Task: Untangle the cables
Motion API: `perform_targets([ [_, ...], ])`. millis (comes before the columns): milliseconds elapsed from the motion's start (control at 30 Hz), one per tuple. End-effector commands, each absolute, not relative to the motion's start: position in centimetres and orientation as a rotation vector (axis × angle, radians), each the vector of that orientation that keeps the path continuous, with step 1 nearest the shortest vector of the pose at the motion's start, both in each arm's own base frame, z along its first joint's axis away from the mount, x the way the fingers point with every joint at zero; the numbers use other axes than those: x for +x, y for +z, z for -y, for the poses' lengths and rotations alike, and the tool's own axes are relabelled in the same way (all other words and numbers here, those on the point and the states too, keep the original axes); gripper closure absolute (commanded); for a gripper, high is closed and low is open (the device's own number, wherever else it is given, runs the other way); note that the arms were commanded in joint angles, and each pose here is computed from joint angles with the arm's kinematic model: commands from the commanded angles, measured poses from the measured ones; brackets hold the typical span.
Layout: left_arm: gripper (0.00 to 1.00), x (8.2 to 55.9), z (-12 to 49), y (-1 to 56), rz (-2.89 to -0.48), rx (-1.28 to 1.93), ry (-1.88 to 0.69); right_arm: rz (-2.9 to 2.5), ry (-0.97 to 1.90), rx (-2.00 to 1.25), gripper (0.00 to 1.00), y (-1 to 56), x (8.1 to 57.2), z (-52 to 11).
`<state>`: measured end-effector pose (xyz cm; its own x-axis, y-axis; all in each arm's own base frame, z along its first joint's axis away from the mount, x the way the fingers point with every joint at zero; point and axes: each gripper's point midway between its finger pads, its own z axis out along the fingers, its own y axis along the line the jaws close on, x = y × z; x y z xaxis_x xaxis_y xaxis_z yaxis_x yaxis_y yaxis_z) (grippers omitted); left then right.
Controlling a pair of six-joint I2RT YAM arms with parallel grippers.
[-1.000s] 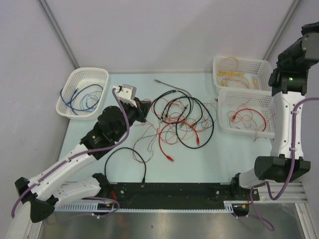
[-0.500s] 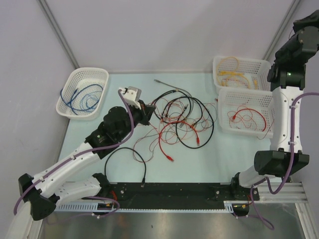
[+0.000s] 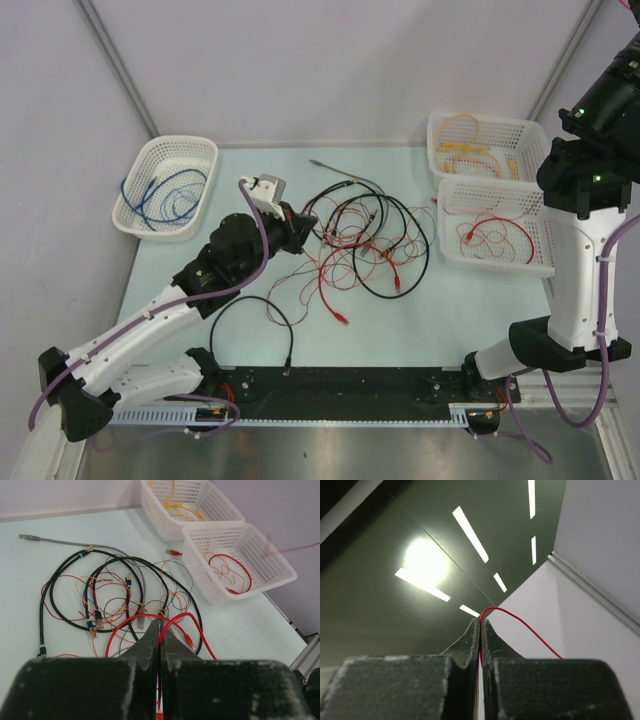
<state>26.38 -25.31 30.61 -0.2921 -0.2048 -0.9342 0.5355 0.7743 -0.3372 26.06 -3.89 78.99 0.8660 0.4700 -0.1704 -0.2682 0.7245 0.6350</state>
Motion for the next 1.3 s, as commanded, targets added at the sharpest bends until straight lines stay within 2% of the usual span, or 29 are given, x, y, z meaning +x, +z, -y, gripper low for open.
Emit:
perform_targets([
  [0,1.00,25.8,25.4,31.7,-1.711,0.241,-0.802,-0.278,0.382,0.629,1.00,80.0,24.0,4.3],
  [267,1.00,25.3,25.2,30.9,-1.731,0.235,-0.815,-0.293,0.335,0.644,1.00,78.9,26.2,5.0],
  [500,1.00,25.4,25.8,28.9,-1.768,0.247,-0.819,-0.333,0.300,0.667,1.00,77.1,30.7,6.3],
  [667,1.00,25.9,26.5,28.0,-1.786,0.272,-0.809,-0.373,0.246,0.711,1.00,74.7,34.6,9.4],
  [900,1.00,26.5,27.7,27.6,-1.790,0.284,-0.830,-0.550,0.154,0.829,1.00,67.5,40.6,12.1],
  [933,1.00,26.5,27.9,27.6,-1.791,0.287,-0.841,-0.605,0.135,0.844,1.00,64.7,42.4,12.2],
  [1267,1.00,26.0,28.0,27.1,-1.810,0.281,-0.865,-0.827,0.060,0.944,1.00,51.5,44.8,12.8],
])
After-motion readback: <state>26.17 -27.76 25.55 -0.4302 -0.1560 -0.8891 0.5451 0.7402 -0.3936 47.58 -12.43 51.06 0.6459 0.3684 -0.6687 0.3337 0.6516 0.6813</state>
